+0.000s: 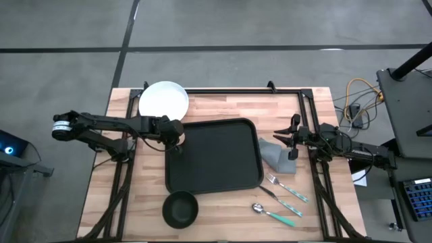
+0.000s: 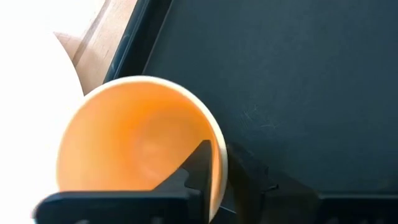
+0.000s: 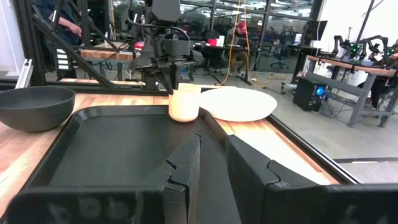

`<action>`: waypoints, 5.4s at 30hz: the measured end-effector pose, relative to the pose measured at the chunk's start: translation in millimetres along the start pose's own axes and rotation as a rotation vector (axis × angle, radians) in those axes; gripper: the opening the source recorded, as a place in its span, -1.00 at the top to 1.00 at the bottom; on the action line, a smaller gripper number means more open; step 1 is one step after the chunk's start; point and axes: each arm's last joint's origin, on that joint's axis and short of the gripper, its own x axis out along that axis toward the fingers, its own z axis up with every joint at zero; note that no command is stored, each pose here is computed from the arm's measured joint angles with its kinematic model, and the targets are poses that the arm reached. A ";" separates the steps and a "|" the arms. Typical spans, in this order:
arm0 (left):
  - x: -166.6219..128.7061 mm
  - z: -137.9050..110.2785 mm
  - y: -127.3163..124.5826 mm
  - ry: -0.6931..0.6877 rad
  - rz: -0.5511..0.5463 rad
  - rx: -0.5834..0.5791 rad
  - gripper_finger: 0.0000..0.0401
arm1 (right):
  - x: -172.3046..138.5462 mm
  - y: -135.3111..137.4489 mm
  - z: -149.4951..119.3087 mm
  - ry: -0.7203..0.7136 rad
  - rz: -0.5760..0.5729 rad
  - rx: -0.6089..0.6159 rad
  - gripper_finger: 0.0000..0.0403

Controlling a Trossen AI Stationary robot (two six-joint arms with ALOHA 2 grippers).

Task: Set up tray
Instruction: Put the orange mug on the top of the black serving tray, then put the white plate to the bottom of orange mug on the black serving tray

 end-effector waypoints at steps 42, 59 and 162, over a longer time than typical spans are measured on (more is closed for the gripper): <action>-25.9 42.8 24.3 -0.193 0.330 -0.096 0.43 | 0.0 0.0 0.0 0.000 0.000 0.001 0.66; 27.6 113.0 74.4 -0.050 0.418 -0.234 0.43 | 0.0 0.0 -0.1 0.001 0.000 0.002 0.66; 48.0 164.6 -67.5 -0.102 0.261 0.286 1.00 | 0.0 0.0 0.0 0.000 0.000 0.002 0.66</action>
